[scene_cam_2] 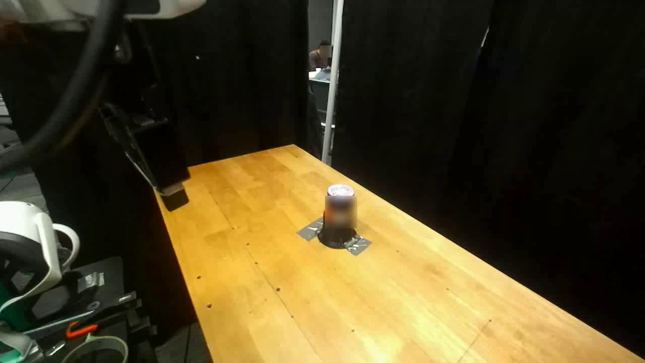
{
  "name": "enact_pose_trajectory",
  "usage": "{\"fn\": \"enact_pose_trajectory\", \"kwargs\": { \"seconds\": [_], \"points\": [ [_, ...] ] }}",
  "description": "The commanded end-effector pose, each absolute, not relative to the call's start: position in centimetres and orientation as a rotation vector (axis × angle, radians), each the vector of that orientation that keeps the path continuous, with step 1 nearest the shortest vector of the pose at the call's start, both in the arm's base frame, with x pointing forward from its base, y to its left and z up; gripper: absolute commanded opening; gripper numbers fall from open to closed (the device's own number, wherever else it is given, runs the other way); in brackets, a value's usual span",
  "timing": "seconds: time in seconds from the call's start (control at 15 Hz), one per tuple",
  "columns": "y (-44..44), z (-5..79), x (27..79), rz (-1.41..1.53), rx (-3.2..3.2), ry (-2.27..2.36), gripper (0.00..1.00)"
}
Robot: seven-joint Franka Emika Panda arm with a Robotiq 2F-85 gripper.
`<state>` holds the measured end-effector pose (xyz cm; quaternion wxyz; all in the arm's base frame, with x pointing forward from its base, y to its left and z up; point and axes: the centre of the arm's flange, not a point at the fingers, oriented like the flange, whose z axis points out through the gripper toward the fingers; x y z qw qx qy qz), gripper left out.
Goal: Place the band over the brown cup
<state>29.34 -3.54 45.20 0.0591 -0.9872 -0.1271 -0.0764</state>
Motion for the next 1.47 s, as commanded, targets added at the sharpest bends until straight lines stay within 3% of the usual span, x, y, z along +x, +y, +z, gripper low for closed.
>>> {"fn": "enact_pose_trajectory", "kwargs": {
  "seconds": [0.0,0.4,1.4],
  "points": [
    [-3.5,45.2,29.3,-0.23,-2.99,-0.385,1.0],
    [-3.6,44.6,31.5,-0.224,-2.998,-0.375,1.0],
    [1.2,35.9,56.5,-0.24,-2.973,-0.412,1.0]
  ]
}}
